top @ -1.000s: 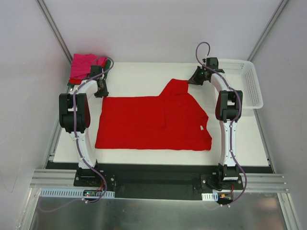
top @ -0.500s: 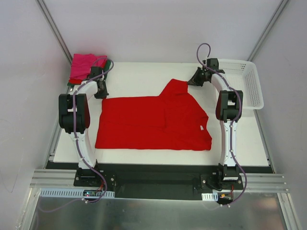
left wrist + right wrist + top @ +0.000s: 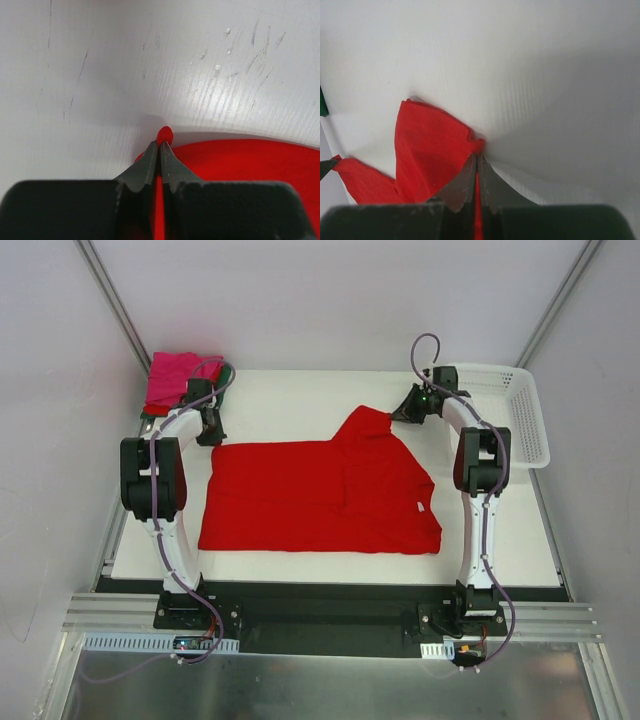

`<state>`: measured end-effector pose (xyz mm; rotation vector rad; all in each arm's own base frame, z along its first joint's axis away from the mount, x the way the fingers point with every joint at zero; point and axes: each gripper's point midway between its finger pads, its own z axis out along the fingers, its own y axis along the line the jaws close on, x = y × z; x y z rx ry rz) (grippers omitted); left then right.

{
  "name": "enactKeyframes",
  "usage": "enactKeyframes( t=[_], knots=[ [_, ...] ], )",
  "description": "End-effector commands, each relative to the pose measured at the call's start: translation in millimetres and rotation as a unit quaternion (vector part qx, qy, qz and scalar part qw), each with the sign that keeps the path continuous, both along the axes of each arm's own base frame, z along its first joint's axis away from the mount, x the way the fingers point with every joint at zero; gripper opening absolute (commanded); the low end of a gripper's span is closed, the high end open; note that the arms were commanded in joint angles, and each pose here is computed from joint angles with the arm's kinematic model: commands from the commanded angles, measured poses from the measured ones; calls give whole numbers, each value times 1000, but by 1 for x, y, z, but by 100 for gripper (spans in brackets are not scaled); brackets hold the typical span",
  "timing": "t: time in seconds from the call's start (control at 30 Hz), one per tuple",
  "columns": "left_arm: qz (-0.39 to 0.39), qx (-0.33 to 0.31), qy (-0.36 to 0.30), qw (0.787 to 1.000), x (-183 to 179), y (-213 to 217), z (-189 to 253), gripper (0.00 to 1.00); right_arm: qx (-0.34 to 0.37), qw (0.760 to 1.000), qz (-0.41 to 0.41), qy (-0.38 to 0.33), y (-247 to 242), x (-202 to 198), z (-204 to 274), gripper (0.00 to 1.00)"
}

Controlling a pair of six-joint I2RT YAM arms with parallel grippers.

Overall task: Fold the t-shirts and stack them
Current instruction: Fold the other side of the tshirt into a rectangle

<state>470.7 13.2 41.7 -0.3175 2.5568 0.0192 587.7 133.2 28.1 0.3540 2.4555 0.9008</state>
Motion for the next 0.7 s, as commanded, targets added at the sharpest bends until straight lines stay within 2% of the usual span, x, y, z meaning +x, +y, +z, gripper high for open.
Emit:
enactKeyframes(
  t=[0.0,0.37,0.67],
  knots=[
    [3,-20,-31,999,0,-7,31,0,3,996,9,-93,-1,11,77,1],
    [4,-44,-54,998,-6,-15,54,0,-1,991,10,-131,-4,-3,127,1],
    [9,-93,-63,994,-30,-31,69,0,-23,991,-1,-130,-13,-37,151,1]
  ],
)
